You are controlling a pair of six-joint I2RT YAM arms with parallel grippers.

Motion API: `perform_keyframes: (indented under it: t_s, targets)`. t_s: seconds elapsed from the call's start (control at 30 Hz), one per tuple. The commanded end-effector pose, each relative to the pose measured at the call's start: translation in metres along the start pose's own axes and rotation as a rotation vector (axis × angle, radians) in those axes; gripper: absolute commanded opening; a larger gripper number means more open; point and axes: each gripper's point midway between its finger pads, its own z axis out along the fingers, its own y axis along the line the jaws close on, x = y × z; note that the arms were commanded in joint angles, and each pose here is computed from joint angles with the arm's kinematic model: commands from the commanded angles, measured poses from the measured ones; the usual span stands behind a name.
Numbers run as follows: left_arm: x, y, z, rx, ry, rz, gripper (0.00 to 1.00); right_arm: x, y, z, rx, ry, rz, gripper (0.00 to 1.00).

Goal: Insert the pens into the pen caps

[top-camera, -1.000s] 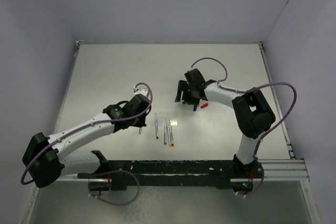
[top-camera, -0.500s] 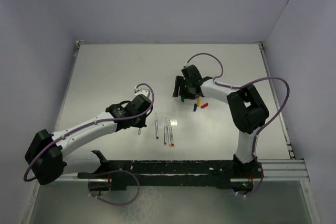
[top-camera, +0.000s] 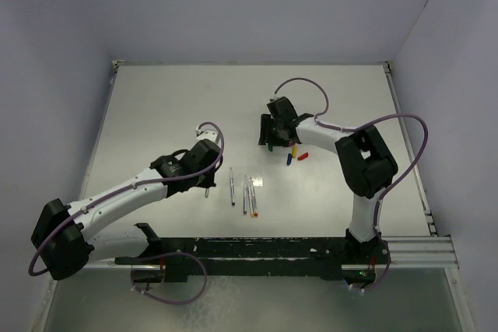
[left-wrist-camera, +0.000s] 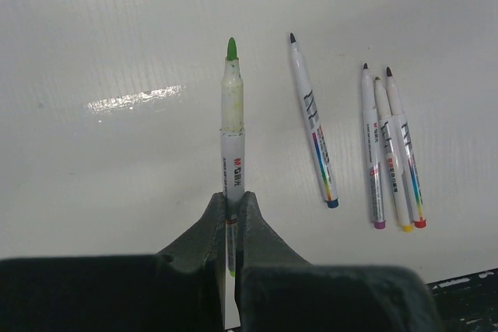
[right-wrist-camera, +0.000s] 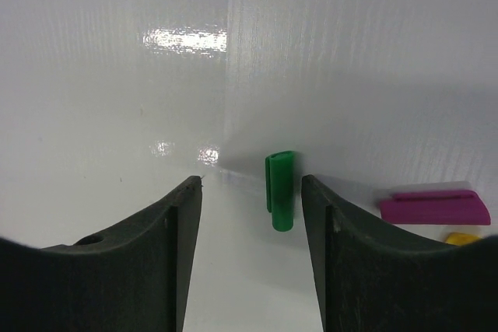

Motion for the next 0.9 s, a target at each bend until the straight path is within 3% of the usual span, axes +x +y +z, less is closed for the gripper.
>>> perform_keyframes:
  t_s: [0.0, 0.53, 0.87]
  targets:
    - [-0.021, -0.006, -0.012, 0.036, -0.084, -0.037, 0.00, 0.066, -0.057, 0.004, 0.212, 0.217, -0.102, 0.57]
    - [-0.029, -0.007, -0.024, 0.067, -0.125, -0.037, 0.00, 0.097, -0.068, 0.007, 0.283, 0.306, -0.199, 0.56]
    - [-0.030, -0.003, -0.026, 0.059, -0.139, -0.038, 0.00, 0.109, -0.074, 0.008, 0.332, 0.326, -0.226, 0.48]
